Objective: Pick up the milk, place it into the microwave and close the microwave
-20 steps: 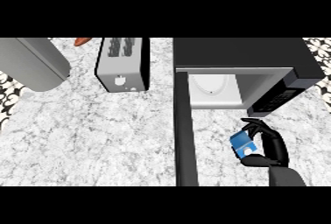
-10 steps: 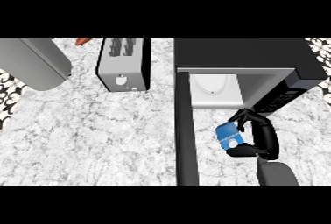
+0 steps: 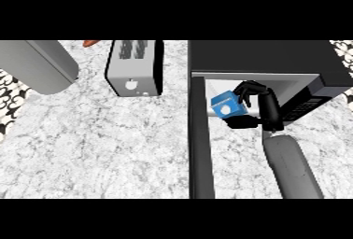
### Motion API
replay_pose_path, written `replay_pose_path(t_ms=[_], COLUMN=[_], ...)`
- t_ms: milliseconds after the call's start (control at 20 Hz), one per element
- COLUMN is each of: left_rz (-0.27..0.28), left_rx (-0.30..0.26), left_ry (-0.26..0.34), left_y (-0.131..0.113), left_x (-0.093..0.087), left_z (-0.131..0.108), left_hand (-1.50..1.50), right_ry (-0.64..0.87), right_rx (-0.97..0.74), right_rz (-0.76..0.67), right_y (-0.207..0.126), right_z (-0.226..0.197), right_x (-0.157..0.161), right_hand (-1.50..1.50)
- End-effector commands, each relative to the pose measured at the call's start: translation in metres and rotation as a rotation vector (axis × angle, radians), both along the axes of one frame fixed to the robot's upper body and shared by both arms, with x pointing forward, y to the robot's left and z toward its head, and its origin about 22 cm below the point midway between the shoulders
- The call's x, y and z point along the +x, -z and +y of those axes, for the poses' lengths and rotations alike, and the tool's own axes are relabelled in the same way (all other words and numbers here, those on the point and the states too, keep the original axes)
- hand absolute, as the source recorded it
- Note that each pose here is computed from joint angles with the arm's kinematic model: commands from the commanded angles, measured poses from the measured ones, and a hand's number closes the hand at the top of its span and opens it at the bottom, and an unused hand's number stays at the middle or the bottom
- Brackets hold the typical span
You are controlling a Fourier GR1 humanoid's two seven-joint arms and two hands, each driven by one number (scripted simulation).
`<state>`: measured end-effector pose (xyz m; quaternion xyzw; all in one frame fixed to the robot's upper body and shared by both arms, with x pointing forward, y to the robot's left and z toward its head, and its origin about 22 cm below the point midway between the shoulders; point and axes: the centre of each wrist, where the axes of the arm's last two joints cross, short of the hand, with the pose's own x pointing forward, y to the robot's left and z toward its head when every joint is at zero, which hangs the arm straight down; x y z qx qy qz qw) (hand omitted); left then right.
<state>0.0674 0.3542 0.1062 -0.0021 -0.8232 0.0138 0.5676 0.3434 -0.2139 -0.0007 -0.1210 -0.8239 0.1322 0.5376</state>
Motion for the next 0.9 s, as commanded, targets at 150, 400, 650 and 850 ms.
replay_pose_path(t_ms=[150, 400, 650, 850], left_rz=[0.001, 0.003, -0.027, -0.01], left_rx=[-0.006, 0.019, 0.037, -0.002], left_ry=[0.023, 0.03, 0.041, 0.034], left_y=[-0.006, 0.001, -0.011, 0.002], left_x=[-0.002, 0.002, 0.006, 0.019], left_z=[-0.004, 0.006, -0.007, -0.002], left_hand=[-1.5, -1.5, -1.5, -1.5], right_ry=[0.106, 0.174, 0.25, 0.362], right_rx=[-0.137, -0.172, -0.202, -0.298], right_rz=[0.025, 0.017, 0.001, -0.088], right_y=[-0.014, -0.003, -0.033, -0.028], right_z=[0.011, 0.001, 0.0, -0.025], right_x=[0.049, 0.065, 0.089, 0.086], right_hand=[1.5, 1.5, 1.5, 1.5])
